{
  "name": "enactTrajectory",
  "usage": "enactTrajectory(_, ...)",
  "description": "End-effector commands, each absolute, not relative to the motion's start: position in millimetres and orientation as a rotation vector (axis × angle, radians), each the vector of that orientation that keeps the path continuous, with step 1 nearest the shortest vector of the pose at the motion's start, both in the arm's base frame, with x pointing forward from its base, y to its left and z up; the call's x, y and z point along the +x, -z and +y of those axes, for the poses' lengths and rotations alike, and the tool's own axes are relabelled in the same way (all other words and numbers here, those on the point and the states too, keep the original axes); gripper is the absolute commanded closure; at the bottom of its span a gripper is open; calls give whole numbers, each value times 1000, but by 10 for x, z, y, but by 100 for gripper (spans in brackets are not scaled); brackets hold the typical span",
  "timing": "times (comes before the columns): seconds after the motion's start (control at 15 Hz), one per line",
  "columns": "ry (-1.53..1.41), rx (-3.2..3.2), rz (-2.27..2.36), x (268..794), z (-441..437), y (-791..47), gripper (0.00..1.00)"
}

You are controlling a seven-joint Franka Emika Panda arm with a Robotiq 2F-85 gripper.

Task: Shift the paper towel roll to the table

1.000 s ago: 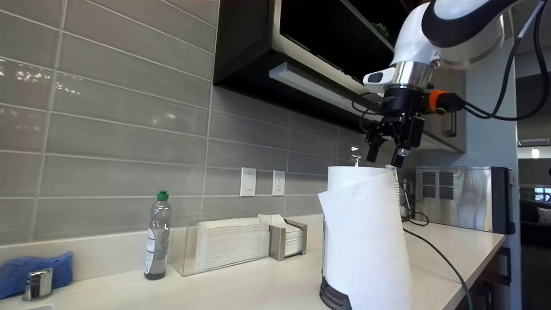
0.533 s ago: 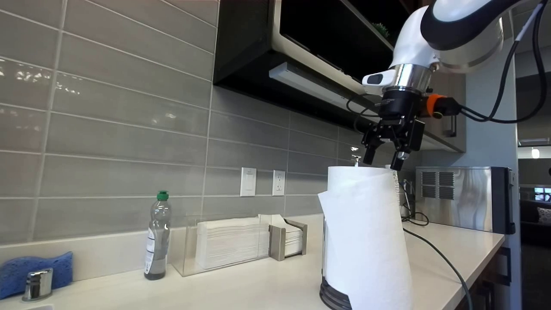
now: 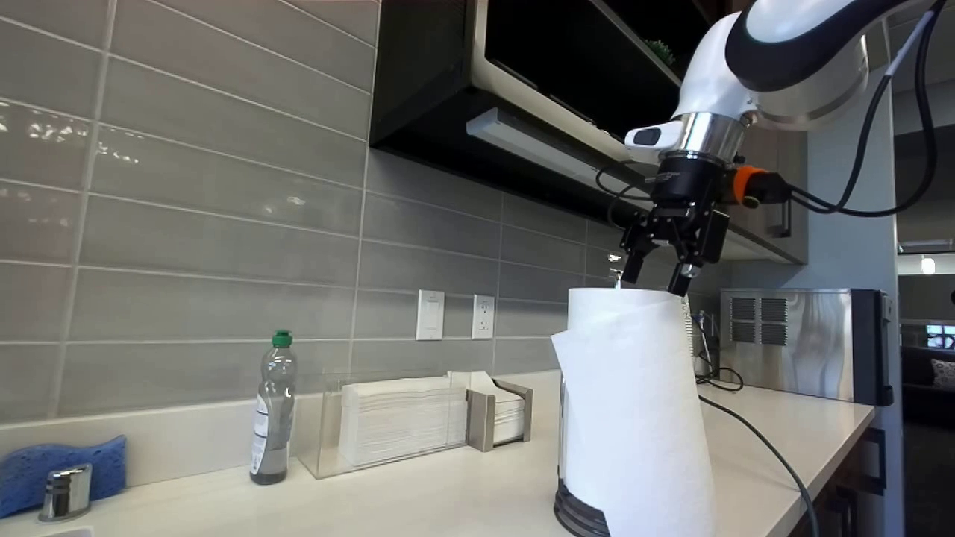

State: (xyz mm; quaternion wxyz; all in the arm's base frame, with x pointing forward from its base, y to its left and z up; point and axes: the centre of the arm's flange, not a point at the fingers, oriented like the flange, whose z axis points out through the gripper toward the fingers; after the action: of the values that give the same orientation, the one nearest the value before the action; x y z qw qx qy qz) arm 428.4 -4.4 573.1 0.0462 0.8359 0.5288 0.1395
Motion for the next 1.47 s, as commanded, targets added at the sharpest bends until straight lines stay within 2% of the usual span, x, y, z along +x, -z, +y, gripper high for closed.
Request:
enactTrajectory(0.0, -465, 2540, 1640, 4315, -56, -5661, 0)
enactTrajectory(1.4, -472, 2501, 1664, 4390, -146, -5515, 0)
